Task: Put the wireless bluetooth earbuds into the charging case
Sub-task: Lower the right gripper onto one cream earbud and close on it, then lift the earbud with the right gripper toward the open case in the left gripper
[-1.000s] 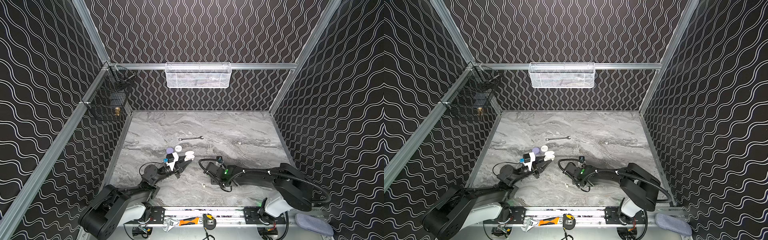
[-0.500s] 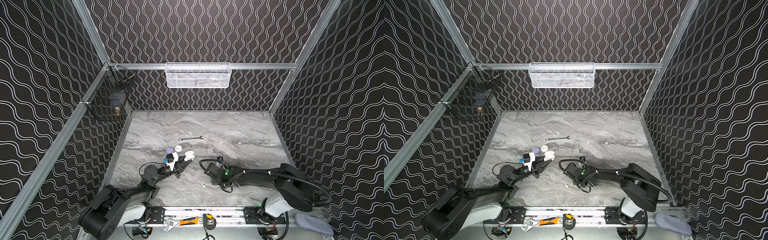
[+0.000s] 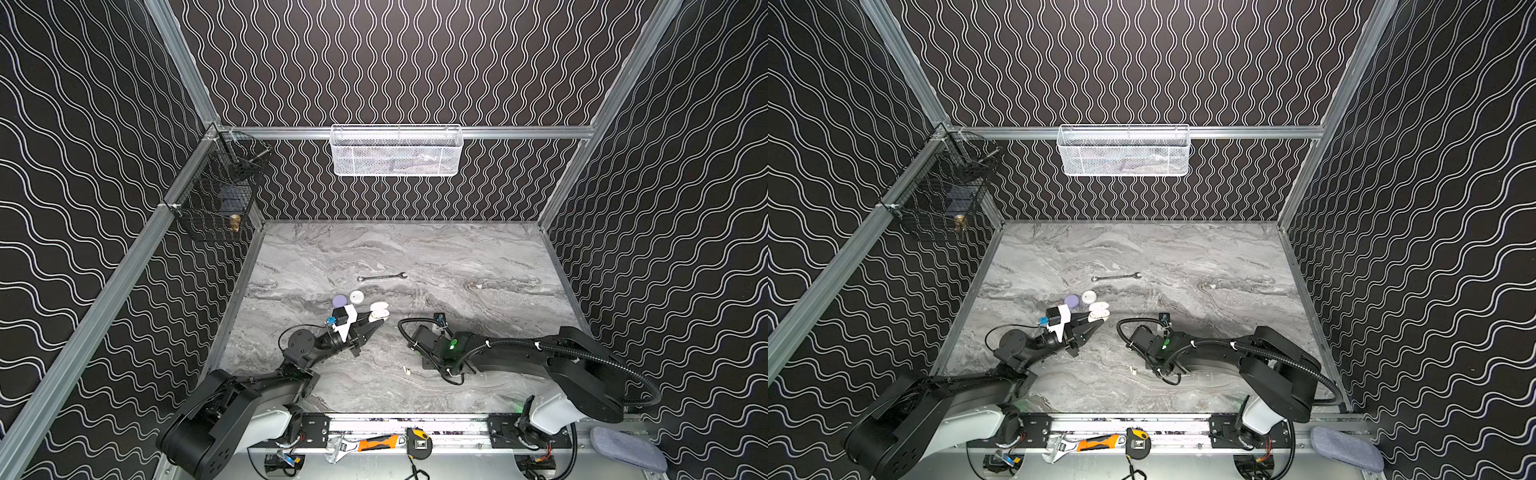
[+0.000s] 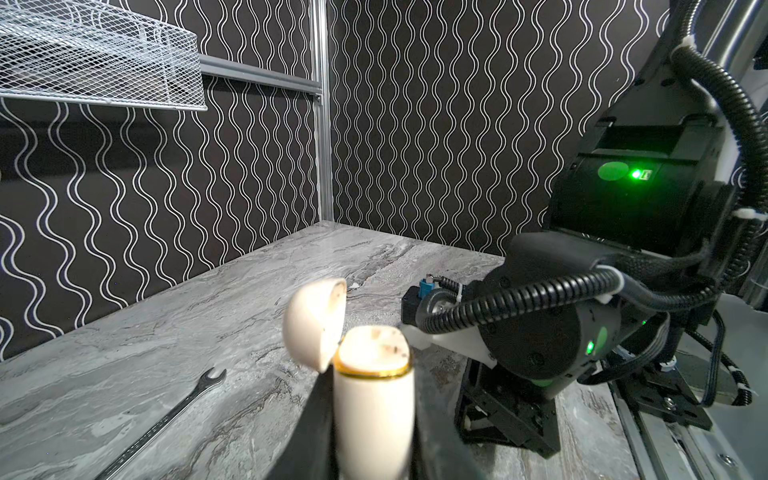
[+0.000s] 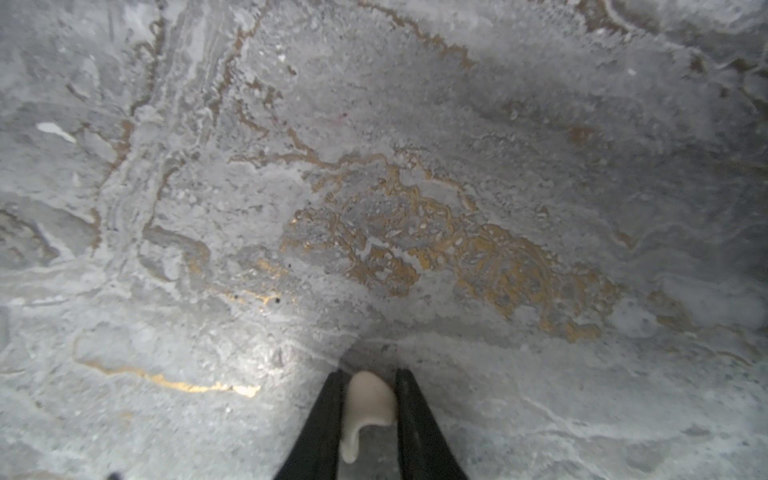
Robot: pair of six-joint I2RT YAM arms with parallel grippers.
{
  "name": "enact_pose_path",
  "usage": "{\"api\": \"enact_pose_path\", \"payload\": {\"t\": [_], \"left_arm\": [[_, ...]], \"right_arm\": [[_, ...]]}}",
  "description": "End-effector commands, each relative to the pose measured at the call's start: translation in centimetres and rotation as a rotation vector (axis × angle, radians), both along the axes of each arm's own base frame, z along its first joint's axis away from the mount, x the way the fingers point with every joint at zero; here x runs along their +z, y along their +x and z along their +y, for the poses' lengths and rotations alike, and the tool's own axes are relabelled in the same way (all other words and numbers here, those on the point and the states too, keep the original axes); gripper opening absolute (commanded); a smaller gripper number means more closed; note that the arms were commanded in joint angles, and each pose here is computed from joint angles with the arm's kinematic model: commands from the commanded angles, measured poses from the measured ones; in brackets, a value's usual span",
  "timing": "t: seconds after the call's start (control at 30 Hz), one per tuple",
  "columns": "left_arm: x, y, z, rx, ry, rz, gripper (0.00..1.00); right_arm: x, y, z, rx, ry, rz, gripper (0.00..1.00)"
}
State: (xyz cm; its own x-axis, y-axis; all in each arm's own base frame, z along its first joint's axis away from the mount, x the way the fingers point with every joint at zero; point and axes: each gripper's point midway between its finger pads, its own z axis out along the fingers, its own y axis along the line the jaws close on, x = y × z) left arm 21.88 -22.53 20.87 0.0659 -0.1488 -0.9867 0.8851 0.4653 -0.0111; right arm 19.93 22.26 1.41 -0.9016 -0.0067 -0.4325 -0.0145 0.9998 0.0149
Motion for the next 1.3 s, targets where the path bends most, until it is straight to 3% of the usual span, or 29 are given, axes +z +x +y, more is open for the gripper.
{"api": "enact_pose_path", "payload": {"t": [0.0, 0.13, 0.4, 0.6, 0.73, 0.93, 1.13, 1.27], "left_arm": [[1.0, -0.1, 0.0, -0.003, -0.02, -0.035, 0.0], [1.0, -0.1, 0.0, -0.003, -0.02, -0.034, 0.0], [0.9, 0.0, 0.1, 0.0, -0.016, -0.033, 0.0], [1.1, -0.3, 0.1, -0.005, -0.025, -0.046, 0.0], [1.0, -0.4, 0.1, -0.011, -0.023, -0.049, 0.0], [1.6, -1.2, 0.2, -0.032, -0.039, -0.093, 0.0], [2.0, -2.3, 0.1, -0.066, -0.039, -0.14, 0.0], [2.6, -3.0, -0.1, -0.097, -0.042, -0.166, 0.0]], "right_arm": [[-0.5, -0.5, -0.7, -0.012, -0.031, 0.027, 0.28], [-0.6, -0.6, -0.8, -0.012, -0.028, 0.027, 0.3], [-0.5, -0.5, -0.8, -0.016, -0.023, 0.019, 0.21], [2.0, 0.6, 0.0, -0.008, 0.026, -0.046, 0.19], [6.5, 2.3, 0.9, -0.004, 0.051, -0.149, 0.17], [17.2, 4.1, 3.6, 0.036, 0.172, -0.356, 0.16], [26.4, 1.8, 7.4, 0.142, 0.336, -0.595, 0.16], [29.0, 0.4, 9.1, 0.212, 0.486, -0.67, 0.15]]}}
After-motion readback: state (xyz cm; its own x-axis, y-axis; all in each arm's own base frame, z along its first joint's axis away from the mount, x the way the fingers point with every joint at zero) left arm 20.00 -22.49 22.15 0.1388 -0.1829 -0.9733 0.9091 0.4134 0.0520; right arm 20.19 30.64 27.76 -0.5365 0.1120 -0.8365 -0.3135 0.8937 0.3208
